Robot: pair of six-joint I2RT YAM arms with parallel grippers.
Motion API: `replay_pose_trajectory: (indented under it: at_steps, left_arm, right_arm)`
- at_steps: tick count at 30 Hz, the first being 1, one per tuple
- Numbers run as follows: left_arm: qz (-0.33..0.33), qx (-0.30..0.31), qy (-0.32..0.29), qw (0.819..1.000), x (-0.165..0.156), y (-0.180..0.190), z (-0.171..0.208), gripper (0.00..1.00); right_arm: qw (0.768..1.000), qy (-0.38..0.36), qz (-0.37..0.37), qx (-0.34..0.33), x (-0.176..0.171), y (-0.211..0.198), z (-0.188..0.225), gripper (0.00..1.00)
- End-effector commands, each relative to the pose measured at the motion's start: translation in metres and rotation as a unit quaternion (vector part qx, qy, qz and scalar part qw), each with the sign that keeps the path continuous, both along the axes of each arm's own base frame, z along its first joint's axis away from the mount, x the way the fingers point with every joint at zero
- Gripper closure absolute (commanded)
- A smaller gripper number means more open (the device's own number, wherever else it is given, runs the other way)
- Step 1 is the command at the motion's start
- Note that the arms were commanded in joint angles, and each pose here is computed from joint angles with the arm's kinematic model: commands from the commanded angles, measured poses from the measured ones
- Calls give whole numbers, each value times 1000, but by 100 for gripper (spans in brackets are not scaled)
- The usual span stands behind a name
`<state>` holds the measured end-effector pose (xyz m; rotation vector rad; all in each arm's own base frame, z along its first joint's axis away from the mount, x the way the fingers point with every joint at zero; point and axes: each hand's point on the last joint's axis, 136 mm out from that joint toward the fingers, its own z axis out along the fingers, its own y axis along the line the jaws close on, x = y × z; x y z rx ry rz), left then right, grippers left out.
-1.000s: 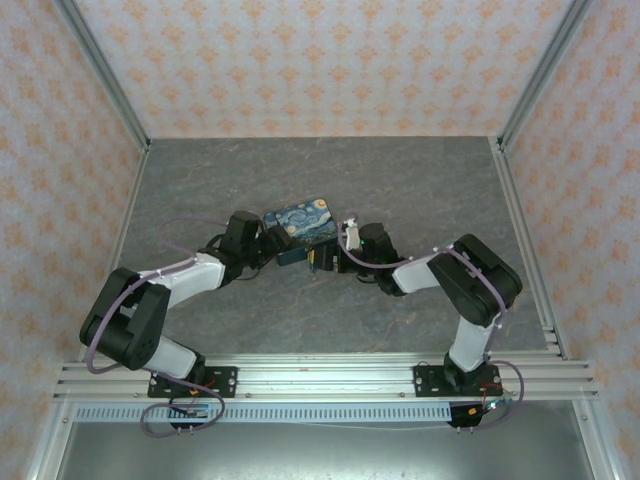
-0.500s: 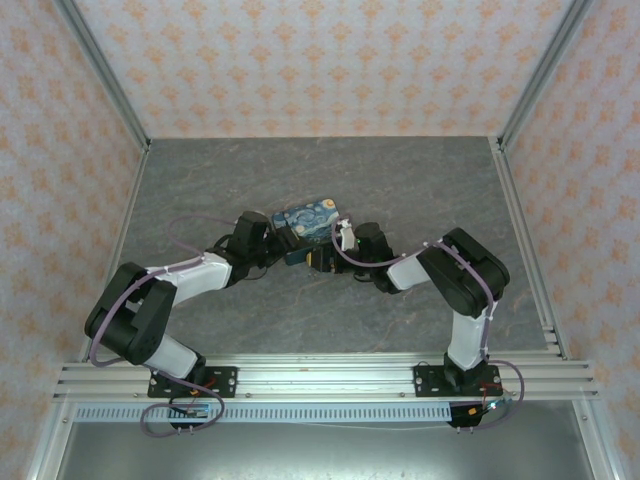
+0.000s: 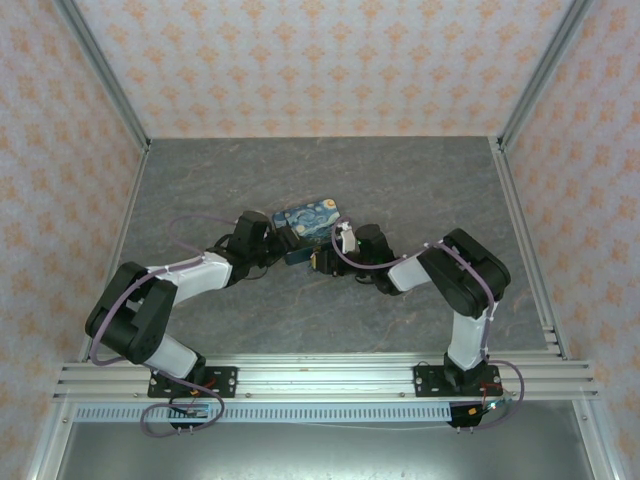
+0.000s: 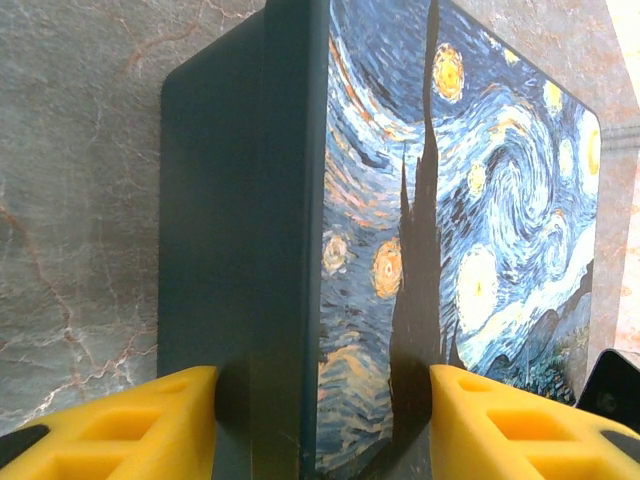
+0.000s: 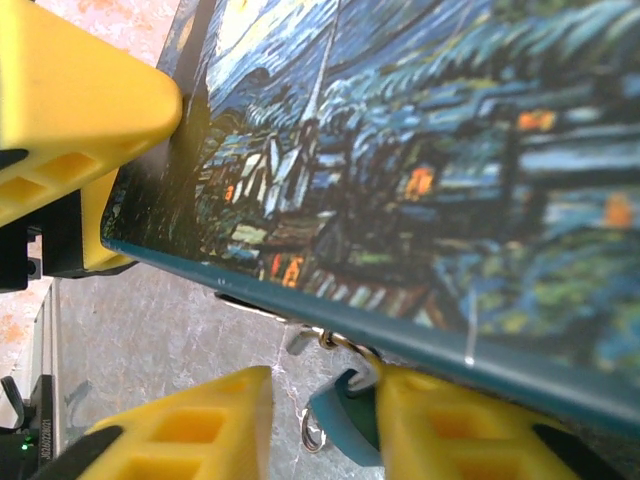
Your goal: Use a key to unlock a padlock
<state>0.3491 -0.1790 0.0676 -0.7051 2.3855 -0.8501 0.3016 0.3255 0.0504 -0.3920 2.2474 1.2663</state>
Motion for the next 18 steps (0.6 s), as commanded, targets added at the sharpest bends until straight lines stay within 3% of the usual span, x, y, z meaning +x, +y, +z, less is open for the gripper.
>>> replay_pose_trajectory:
  at_steps: [1, 8, 18]
  left_arm:
    - [-1, 52, 94, 994, -36, 13, -49, 47]
    - [1, 55, 93, 994, -39, 16, -49, 47]
    - [10, 58, 93, 994, -47, 23, -51, 47]
  right_arm:
    - [1000, -20, -2, 0, 3, -2, 12, 76]
    - [1000, -11, -17, -3, 8, -2, 11, 94]
    - [996, 3, -74, 48, 21, -12, 24, 100]
